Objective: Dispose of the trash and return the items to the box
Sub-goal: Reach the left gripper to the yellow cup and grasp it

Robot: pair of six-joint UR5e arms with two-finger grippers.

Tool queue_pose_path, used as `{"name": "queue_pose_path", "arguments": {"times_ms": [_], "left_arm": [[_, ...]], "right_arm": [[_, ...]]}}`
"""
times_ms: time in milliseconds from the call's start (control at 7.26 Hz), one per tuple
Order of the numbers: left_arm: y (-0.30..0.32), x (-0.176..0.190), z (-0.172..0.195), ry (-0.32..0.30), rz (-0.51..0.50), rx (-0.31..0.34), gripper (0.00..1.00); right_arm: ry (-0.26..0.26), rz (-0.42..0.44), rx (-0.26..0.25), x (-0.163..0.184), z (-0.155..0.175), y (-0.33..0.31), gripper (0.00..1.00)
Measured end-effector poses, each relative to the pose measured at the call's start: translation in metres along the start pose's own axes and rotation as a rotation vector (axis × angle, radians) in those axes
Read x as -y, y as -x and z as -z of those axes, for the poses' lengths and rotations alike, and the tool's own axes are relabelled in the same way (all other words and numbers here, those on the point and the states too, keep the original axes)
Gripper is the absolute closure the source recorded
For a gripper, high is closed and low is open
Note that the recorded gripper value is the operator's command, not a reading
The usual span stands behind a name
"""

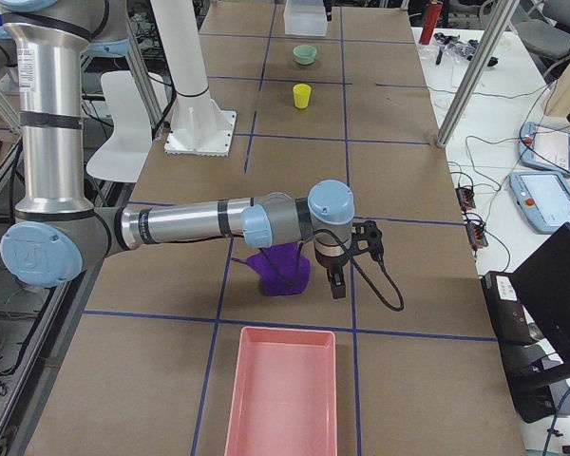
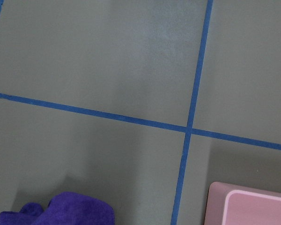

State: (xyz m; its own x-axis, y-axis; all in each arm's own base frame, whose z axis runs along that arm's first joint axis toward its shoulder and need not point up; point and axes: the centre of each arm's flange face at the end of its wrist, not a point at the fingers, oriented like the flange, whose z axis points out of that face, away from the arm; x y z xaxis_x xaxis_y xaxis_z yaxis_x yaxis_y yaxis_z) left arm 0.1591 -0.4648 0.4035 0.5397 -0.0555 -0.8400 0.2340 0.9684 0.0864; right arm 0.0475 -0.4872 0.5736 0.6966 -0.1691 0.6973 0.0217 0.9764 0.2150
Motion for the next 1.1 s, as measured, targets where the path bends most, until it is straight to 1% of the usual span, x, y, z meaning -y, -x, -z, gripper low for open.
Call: {"name": "queue_pose_path", "arguments": {"times_ms": [275, 413, 688, 826, 1101], "left_arm": [[-0.077, -0.059, -0.049, -0.012, 0.062, -0.034, 0.0], [-0.106, -0.078, -0.072, -0.015, 0.071, -0.03, 0.02], [-0.154, -0.093, -0.11, 0.007, 0.069, 0.021, 0.05], [-0.176, -0.1, -0.124, 0.02, 0.06, 0.052, 0.06], [-0.195, -0.112, -0.141, 0.037, 0.048, 0.08, 0.09]], "right_arm": [[0.002, -0.003, 0.01, 0.001, -0.001, 0.001, 0.0], [0.005, -0.008, 0.029, 0.0, -0.002, 0.001, 0.0], [0.002, -0.027, 0.06, 0.001, 0.0, 0.006, 0.0], [-0.001, -0.038, 0.065, 0.002, 0.0, 0.007, 0.0], [0.001, -0.048, 0.067, 0.003, 0.001, 0.008, 0.0]]}}
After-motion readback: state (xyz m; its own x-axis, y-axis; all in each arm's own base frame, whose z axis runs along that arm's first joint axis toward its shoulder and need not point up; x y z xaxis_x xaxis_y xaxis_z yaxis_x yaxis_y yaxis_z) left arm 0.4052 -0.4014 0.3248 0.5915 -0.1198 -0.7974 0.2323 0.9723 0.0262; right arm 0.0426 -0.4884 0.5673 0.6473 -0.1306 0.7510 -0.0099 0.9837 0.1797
